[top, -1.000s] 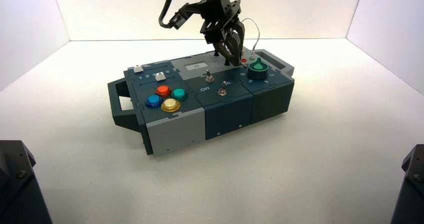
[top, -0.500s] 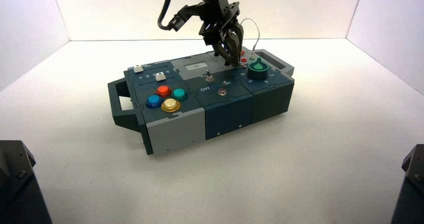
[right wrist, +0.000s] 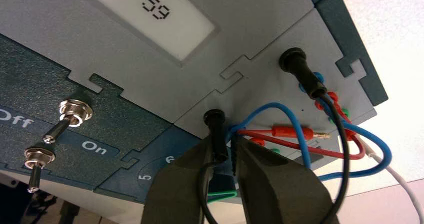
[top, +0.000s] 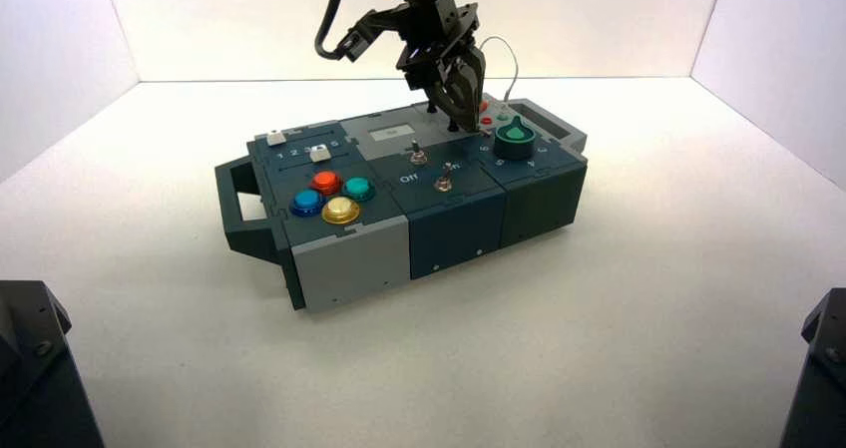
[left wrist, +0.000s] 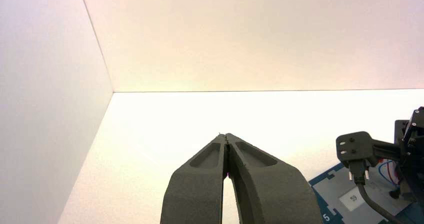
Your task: Insert the blue wire.
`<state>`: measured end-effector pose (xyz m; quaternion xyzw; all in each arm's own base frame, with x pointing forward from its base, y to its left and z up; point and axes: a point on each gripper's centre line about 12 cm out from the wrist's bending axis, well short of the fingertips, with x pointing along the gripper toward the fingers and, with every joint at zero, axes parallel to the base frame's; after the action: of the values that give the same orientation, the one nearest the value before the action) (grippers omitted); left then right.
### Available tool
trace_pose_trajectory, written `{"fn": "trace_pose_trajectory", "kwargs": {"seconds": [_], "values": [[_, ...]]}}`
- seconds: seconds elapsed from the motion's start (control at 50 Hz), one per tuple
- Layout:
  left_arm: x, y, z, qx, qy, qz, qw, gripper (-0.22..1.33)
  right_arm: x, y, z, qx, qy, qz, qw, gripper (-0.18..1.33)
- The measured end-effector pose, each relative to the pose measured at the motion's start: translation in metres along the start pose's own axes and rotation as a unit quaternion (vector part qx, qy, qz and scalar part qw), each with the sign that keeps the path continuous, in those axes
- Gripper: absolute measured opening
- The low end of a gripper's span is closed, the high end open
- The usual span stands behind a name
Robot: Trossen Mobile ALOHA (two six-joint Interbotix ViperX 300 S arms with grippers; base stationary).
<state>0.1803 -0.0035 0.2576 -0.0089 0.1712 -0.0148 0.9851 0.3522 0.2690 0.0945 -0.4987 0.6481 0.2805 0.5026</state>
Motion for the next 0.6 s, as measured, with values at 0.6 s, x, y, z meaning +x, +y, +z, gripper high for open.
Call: {"fn": "trace_pose_trajectory", "kwargs": {"seconds": [0.6], "values": [[0.0000,0.0003,0.0000,0.000,0.000,0.001,1.0000,-0.16,0.0025,-0.0009,0.0012,0.015,-0.001,0.005,0.9999,0.08]]}}
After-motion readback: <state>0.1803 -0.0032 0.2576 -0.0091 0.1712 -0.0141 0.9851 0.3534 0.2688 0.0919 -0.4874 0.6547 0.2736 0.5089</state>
